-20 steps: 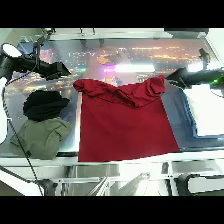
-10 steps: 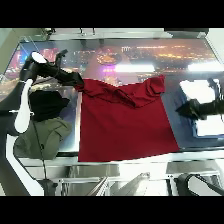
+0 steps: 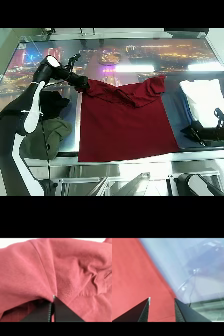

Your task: Fold the shirts.

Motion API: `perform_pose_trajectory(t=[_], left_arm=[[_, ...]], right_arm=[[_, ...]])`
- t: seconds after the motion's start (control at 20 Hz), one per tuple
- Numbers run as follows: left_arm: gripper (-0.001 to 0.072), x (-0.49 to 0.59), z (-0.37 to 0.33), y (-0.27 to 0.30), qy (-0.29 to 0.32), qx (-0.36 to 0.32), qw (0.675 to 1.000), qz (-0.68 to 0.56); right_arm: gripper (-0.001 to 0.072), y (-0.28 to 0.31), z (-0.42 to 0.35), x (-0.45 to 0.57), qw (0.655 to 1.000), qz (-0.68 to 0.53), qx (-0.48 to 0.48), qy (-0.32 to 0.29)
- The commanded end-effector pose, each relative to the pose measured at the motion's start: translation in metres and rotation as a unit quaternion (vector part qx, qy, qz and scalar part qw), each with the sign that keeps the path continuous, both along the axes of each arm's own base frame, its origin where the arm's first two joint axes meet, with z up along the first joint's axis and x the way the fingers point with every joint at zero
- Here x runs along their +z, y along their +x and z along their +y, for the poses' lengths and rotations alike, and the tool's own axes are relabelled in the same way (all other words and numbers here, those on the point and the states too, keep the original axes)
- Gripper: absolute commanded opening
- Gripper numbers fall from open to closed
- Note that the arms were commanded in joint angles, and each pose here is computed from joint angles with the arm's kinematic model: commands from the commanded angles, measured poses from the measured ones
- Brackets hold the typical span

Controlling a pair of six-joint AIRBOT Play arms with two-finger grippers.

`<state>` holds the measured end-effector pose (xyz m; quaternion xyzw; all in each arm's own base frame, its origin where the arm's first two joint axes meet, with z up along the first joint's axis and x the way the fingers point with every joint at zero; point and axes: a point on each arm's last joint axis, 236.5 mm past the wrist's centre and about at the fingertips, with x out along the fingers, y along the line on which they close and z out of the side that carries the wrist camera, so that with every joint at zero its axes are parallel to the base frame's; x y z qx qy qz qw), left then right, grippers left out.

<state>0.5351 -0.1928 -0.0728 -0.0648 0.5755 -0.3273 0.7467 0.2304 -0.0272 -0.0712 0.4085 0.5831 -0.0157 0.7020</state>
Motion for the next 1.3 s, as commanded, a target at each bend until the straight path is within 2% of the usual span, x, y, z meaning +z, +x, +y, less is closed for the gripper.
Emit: perform_pose_trajectory(t=[0.0,0.1,0.3,0.55,0.6,0.65,0.75,0.8,1.0,1.1,1.25], left_arm=[[0.0018,0.000,-0.003,0.003,0.002,-0.003,1.000,-0.011],[0.0017,0.000,-0.001,0.004,0.002,-0.002,1.000,-0.011],[0.0017,0.000,0.002,0.005,0.001,0.002,1.000,-0.010],[0.0018,0.002,0.003,0.006,-0.001,0.005,1.000,-0.011],[0.0018,0.005,0.003,0.006,-0.001,0.005,1.000,-0.013],[0.0018,0.008,0.005,0.007,-0.001,0.007,1.000,-0.017],[0.0018,0.026,0.013,0.016,-0.003,0.019,0.999,-0.039],[0.0018,0.037,0.021,0.021,-0.004,0.029,0.998,-0.053],[0.0018,0.078,0.071,0.031,-0.013,0.102,0.993,-0.056],[0.0018,0.081,0.094,0.017,-0.016,0.123,0.992,-0.016],[0.0018,0.074,0.083,-0.033,-0.072,0.090,0.989,0.097]], right_arm=[[0.0375,-0.011,-0.004,-0.016,1.000,0.022,-0.011,-0.008],[0.0528,-0.016,0.000,-0.022,0.999,0.033,-0.010,0.003],[0.0430,-0.028,0.022,-0.034,0.998,0.060,0.009,0.031],[0.0425,-0.041,0.054,-0.046,0.992,0.095,0.069,0.056],[0.0273,-0.038,0.063,-0.046,0.990,0.086,0.084,0.067],[0.0080,-0.032,0.070,-0.043,0.990,0.068,0.093,0.080],[0.0022,-0.009,0.074,-0.030,0.991,0.021,0.095,0.092],[0.0015,0.003,0.066,-0.023,0.992,0.005,0.097,0.079],[0.0015,0.086,0.005,0.014,0.994,-0.082,0.070,-0.019],[0.0015,0.140,-0.011,0.035,0.990,-0.124,0.064,-0.029],[0.0015,0.232,-0.009,0.056,0.979,-0.182,0.086,-0.026]])
